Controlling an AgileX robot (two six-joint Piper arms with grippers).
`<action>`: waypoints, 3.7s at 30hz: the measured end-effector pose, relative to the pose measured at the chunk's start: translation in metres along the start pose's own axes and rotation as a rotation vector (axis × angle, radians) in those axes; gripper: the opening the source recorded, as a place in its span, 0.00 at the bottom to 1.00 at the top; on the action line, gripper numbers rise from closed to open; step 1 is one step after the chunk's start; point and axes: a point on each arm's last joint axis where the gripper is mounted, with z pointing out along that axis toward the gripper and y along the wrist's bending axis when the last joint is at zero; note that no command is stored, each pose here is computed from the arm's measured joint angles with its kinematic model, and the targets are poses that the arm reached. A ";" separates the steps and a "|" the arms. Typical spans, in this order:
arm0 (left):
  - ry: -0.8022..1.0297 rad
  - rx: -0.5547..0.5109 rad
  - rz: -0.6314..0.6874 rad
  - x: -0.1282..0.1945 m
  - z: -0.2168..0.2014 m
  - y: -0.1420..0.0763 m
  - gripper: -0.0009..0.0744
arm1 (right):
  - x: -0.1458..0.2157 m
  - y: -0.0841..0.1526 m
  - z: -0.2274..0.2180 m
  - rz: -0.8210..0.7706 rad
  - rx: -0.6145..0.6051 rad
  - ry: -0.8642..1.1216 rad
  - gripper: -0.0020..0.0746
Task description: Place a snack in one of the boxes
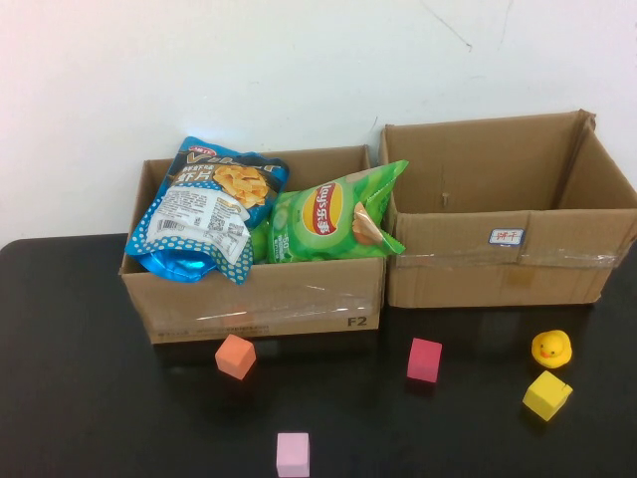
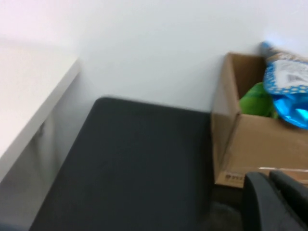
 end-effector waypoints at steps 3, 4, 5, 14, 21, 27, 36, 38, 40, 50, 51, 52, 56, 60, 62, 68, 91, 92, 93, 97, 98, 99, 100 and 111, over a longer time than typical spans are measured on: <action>-0.040 0.043 0.021 0.017 0.001 0.001 0.01 | 0.000 0.000 0.000 0.000 0.000 0.000 0.03; -0.047 0.056 0.016 0.019 0.000 0.000 0.01 | 0.000 0.000 0.000 0.000 0.000 0.000 0.03; -0.049 0.065 0.010 0.020 -0.001 0.000 0.01 | 0.000 0.000 0.000 0.000 0.000 0.000 0.03; 0.090 0.081 0.057 0.034 -0.003 0.001 0.01 | 0.000 0.000 0.000 0.001 -0.001 0.000 0.03; 0.109 0.142 0.099 0.035 -0.004 -0.002 0.01 | 0.000 0.000 0.000 0.002 -0.002 0.000 0.03; 0.129 0.179 0.114 0.036 -0.005 -0.004 0.01 | 0.000 0.000 0.000 0.004 -0.002 0.000 0.03; 0.129 0.171 0.116 0.036 -0.005 -0.004 0.01 | 0.000 0.000 0.000 0.008 -0.002 0.000 0.03; 0.129 0.167 0.115 0.036 -0.005 -0.003 0.01 | 0.000 0.000 0.000 0.008 -0.002 0.000 0.03; 0.128 0.164 0.114 0.036 -0.005 -0.003 0.01 | 0.000 0.000 0.000 0.008 -0.002 0.000 0.03; 0.128 0.163 0.114 0.036 -0.005 -0.003 0.01 | 0.000 0.000 0.000 0.008 -0.002 0.000 0.03; 0.128 0.163 0.114 0.036 -0.005 -0.003 0.01 | 0.000 0.000 0.000 0.008 -0.002 0.000 0.03; 0.128 0.163 0.114 0.036 -0.005 -0.003 0.01 | 0.000 0.000 0.000 0.008 -0.002 0.000 0.03; 0.128 0.163 0.114 0.036 -0.005 -0.003 0.01 | 0.000 0.000 0.000 0.008 -0.002 0.000 0.03; 0.128 0.163 0.112 0.036 -0.005 -0.003 0.01 | 0.007 0.000 -0.004 0.024 -0.012 -0.030 0.03; 0.128 0.163 0.112 0.036 -0.005 -0.003 0.01 | 0.011 -0.001 -0.009 0.063 -0.027 -0.074 0.03; 0.128 0.161 0.111 0.036 -0.005 -0.003 0.01 | 0.026 -0.014 -0.030 0.201 0.099 -0.280 0.03; 0.128 0.161 0.111 0.036 -0.005 -0.003 0.01 | 0.091 -0.012 0.026 0.301 0.354 -0.401 0.02; 0.128 0.161 0.111 0.036 -0.005 -0.003 0.01 | 0.091 -0.012 0.026 0.301 0.355 -0.402 0.02; 0.128 0.161 0.111 0.036 -0.005 -0.003 0.01 | 0.091 -0.012 0.026 0.301 0.355 -0.402 0.03; 0.128 0.161 0.111 0.036 -0.005 -0.003 0.01 | 0.091 -0.011 0.026 0.312 0.347 -0.405 0.02; 0.128 0.161 0.111 0.036 -0.005 -0.003 0.01 | 0.091 -0.011 0.026 0.314 0.345 -0.404 0.02; 0.128 0.161 0.111 0.036 -0.005 -0.003 0.01 | 0.091 -0.011 0.026 0.314 0.345 -0.403 0.03; 0.128 0.161 0.111 0.036 -0.005 -0.003 0.01 | 0.091 -0.011 0.026 0.317 0.346 -0.403 0.02; 0.128 0.161 0.111 0.036 -0.005 -0.003 0.01 | 0.094 -0.016 0.025 0.383 0.433 -0.388 0.02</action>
